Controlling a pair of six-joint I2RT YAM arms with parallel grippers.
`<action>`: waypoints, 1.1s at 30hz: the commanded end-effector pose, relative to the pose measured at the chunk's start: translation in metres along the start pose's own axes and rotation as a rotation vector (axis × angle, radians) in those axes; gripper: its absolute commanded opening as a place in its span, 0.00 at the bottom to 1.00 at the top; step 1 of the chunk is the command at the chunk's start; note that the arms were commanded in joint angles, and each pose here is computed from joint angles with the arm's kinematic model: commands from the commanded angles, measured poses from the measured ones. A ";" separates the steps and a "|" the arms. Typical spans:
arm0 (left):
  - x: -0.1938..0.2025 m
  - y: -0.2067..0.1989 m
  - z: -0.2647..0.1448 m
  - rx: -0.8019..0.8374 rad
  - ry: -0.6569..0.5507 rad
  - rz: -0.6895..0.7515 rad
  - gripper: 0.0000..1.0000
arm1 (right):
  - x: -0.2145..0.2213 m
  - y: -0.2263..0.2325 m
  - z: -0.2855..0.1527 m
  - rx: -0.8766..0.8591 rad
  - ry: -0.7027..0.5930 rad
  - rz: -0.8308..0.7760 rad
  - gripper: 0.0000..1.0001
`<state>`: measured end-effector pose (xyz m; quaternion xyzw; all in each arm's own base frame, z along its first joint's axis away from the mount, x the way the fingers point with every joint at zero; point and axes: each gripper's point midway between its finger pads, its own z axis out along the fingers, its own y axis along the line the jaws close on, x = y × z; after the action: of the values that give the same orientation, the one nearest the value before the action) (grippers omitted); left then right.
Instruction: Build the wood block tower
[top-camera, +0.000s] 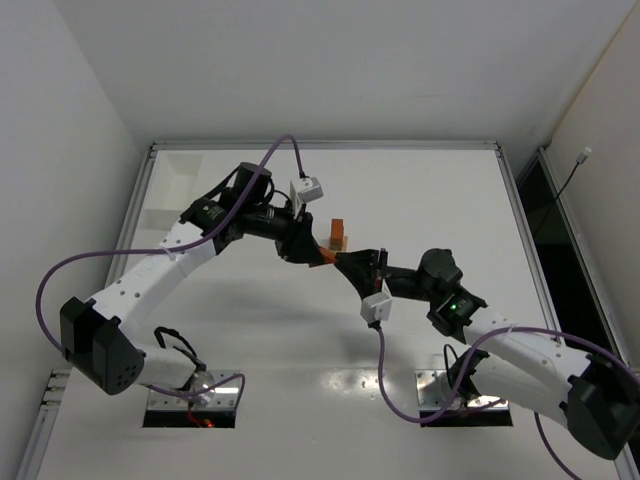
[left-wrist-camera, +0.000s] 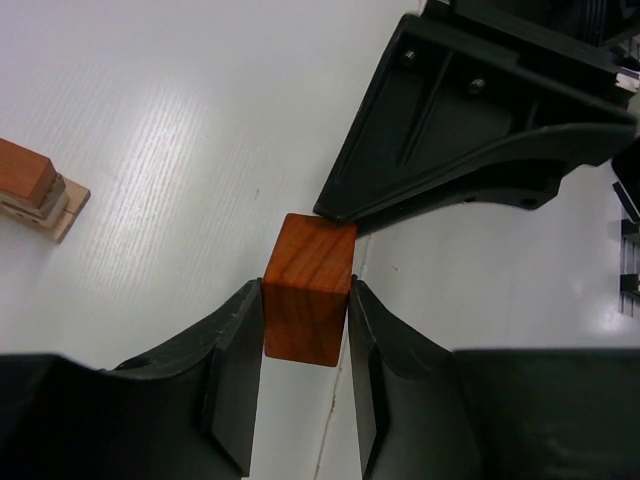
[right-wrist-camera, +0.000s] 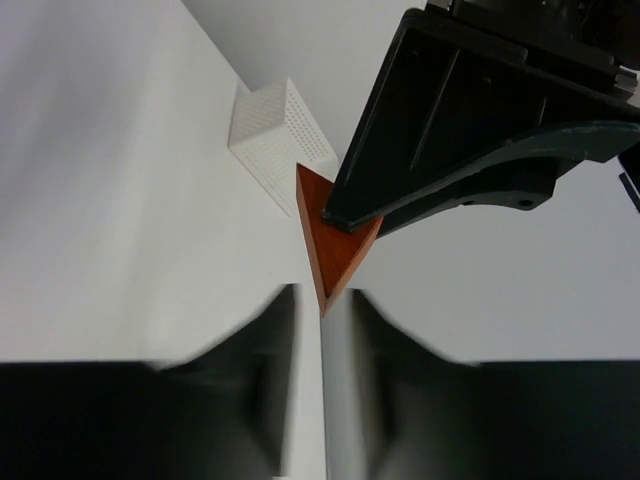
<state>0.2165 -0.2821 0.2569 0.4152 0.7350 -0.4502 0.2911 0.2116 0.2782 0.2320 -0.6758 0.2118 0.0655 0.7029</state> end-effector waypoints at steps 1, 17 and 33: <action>-0.012 0.006 0.001 -0.044 -0.041 0.040 0.00 | -0.014 -0.025 0.004 0.042 -0.044 -0.043 0.34; -0.012 0.102 -0.024 -0.687 -0.168 -0.313 0.00 | 0.105 -0.061 -0.092 0.525 0.889 0.670 0.41; -0.034 0.151 0.032 -1.051 -0.172 -0.418 0.00 | 0.136 -0.067 -0.222 1.124 1.323 1.092 0.56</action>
<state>0.3572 -0.2823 0.1851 0.0532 0.9150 -0.1333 0.3770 0.3140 0.0544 0.2291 -0.0505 0.8377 -0.1131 0.5319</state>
